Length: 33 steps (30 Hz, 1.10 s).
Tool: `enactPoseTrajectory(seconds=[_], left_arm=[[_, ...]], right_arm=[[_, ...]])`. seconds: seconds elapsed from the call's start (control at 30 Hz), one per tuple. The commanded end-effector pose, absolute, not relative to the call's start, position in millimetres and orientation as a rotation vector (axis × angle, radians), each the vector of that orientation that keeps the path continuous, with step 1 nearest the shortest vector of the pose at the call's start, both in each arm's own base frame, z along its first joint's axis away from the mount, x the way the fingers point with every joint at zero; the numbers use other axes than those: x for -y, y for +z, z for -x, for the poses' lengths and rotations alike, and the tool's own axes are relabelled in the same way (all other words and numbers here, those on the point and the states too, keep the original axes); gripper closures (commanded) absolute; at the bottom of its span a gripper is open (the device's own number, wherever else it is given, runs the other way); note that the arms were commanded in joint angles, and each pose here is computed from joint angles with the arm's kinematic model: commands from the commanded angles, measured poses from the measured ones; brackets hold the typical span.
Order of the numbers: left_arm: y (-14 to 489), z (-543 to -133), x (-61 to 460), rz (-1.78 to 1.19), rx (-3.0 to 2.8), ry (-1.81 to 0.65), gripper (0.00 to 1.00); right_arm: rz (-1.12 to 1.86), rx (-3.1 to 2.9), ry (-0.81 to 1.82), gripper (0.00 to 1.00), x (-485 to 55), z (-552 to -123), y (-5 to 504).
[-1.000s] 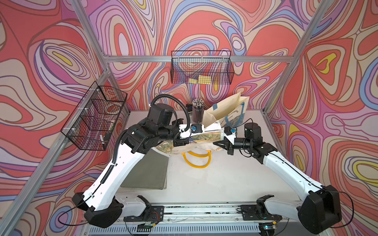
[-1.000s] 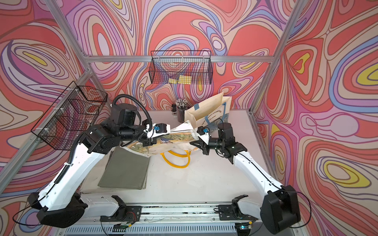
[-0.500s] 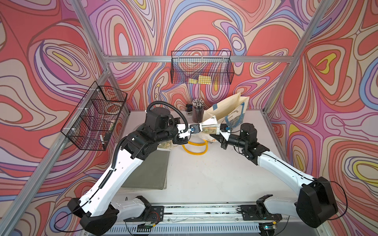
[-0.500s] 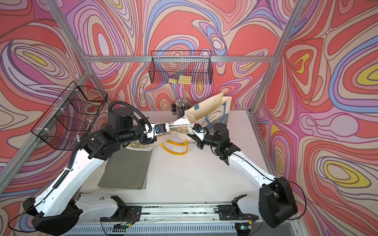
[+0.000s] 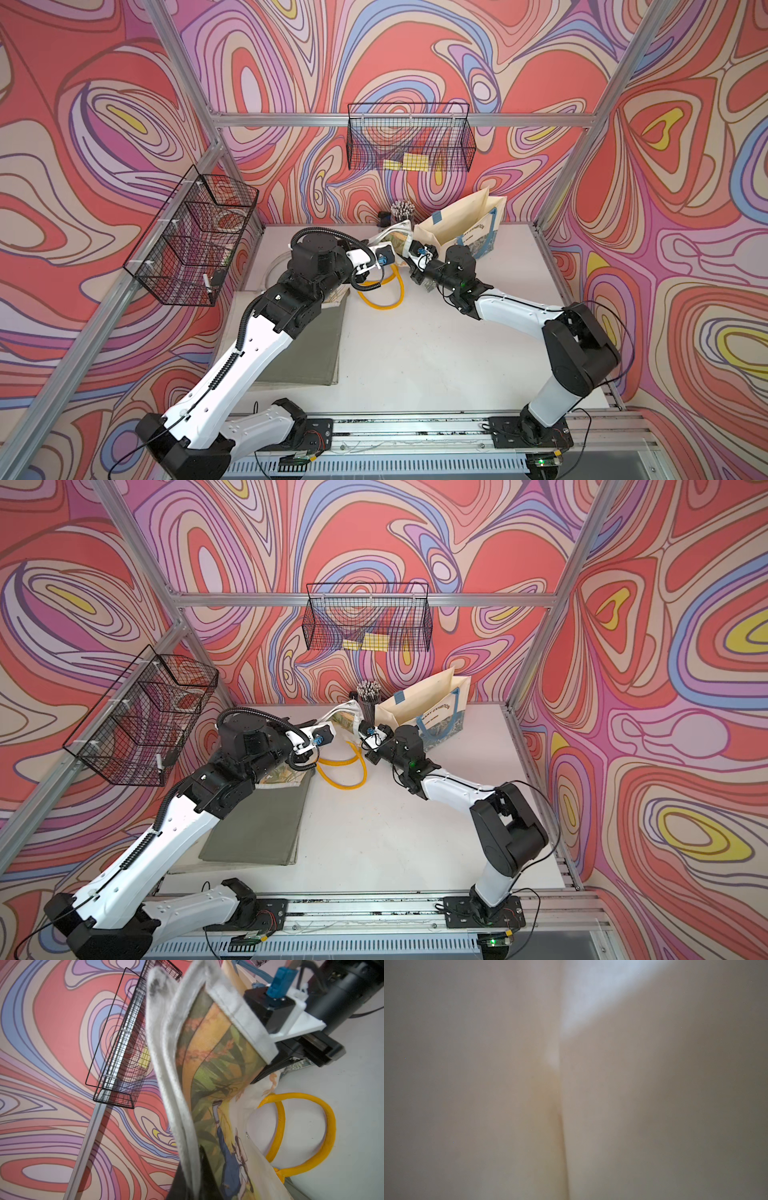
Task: Put away the canvas bag
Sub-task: Press the canvas bag, then place the canvas bag at the center of the board.
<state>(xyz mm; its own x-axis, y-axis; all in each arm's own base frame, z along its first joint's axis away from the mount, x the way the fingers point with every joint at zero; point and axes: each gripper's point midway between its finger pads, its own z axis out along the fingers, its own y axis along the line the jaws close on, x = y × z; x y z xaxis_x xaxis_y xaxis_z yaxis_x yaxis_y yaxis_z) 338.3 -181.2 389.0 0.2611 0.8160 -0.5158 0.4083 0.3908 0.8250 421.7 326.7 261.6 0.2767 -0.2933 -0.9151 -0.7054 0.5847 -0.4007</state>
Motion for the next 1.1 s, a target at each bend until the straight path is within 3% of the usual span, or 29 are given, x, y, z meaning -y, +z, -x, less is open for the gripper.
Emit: enactPoseTrajectory(seconds=[0.0, 0.23, 0.53, 0.87, 0.93, 1.07], left_arm=[[437.5, -361.5, 160.6, -1.017, -1.271, 0.423, 1.00], [463.8, -415.5, 128.0, -0.894, -1.276, 0.398, 1.00], [497.1, -459.1, 85.0, -0.773, -1.213, 0.468, 0.99], [435.3, -441.5, 60.9, -0.726, -1.377, 0.497, 0.87], [422.5, -431.5, 57.9, -0.715, -1.406, 0.486, 0.76], [397.7, -405.6, 56.9, -0.678, -1.459, 0.406, 0.43]], right_arm=[[0.829, -1.269, 0.254, 1.00, -329.5, -454.6, 282.7], [0.753, -1.223, 0.233, 1.00, -354.1, -492.2, 293.5], [0.685, -1.212, 0.263, 1.00, -368.0, -507.2, 288.1], [0.709, -1.274, 0.338, 1.00, -409.0, -484.2, 236.1], [0.706, -1.290, 0.351, 1.00, -413.2, -477.9, 226.8], [0.648, -1.344, 0.355, 1.00, -414.7, -473.0, 206.7]])
